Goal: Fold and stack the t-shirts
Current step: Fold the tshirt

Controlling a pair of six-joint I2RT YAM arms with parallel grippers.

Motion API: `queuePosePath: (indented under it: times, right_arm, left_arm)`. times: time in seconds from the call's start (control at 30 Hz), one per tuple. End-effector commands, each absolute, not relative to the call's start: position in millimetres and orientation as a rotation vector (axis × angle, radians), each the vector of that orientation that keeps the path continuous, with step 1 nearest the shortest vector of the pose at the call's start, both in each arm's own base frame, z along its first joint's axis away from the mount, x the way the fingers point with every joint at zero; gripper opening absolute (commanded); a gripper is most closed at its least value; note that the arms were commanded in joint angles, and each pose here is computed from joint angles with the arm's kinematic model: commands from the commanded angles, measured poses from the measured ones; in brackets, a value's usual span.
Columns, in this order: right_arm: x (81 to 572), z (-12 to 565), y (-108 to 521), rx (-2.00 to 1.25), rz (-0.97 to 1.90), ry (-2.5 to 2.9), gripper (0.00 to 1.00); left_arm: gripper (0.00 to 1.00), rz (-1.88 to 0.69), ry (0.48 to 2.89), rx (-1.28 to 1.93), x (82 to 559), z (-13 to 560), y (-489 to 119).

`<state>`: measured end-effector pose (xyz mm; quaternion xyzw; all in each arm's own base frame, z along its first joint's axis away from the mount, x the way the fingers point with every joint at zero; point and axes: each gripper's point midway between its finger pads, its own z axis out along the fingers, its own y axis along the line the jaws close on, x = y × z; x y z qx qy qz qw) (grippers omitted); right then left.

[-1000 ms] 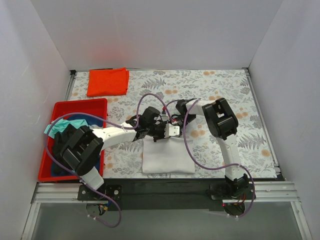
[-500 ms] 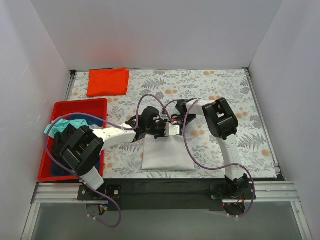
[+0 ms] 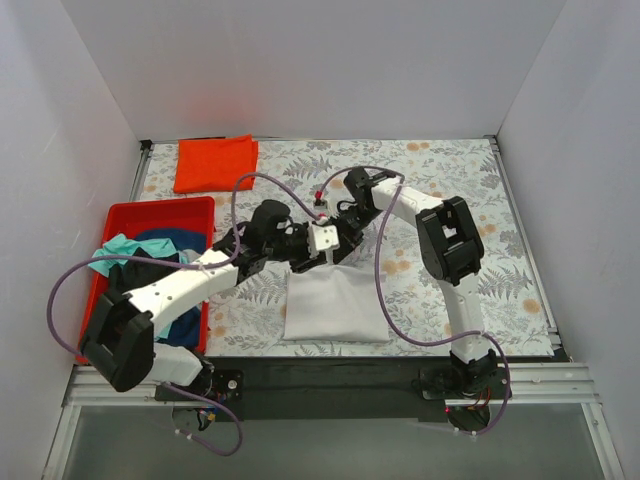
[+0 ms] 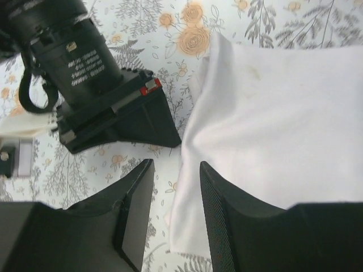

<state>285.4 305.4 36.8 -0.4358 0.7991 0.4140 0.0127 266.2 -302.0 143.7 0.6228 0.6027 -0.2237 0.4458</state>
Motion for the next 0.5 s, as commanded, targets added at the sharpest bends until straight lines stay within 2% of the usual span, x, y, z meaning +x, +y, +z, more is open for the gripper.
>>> queuePosePath:
  times: [0.0,0.03,0.07,0.13,0.17,0.27,0.3,0.47]
  right_arm:
    - [316.2,82.2,300.8,-1.413,1.027,2.392,0.17]
    - [320.8,86.5,298.6,-1.418,0.989,2.384,0.20]
    - [322.8,95.3,295.1,-1.438,0.955,2.363,0.28]
    - [335.4,107.4,284.2,-1.432,0.877,2.346,0.36]
    - [338.4,116.0,278.7,-1.443,0.855,2.320,0.43]
    - [330.2,124.4,255.0,-1.443,0.876,2.350,0.49]
    - [324.7,123.0,243.0,-1.466,0.879,2.365,0.49]
    - [285.0,96.3,203.9,-1.553,0.839,2.456,0.54]
  left_arm:
    - [0.38,-0.737,1.732,1.379,249.6,162.2,-273.8]
    - [0.38,-0.766,1.775,1.361,248.3,161.8,-268.4]
    - [0.38,-0.794,1.823,1.340,247.8,158.8,-262.8]
    - [0.39,-0.808,1.949,1.251,256.6,155.4,-244.6]
    - [0.39,-0.817,2.010,1.235,260.2,144.9,-240.4]
    - [0.41,-0.852,2.127,1.217,268.3,133.6,-232.8]
    - [0.45,-0.887,2.174,1.209,266.0,128.2,-230.4]
    - [0.50,-0.903,2.283,1.207,280.8,109.7,-231.1]
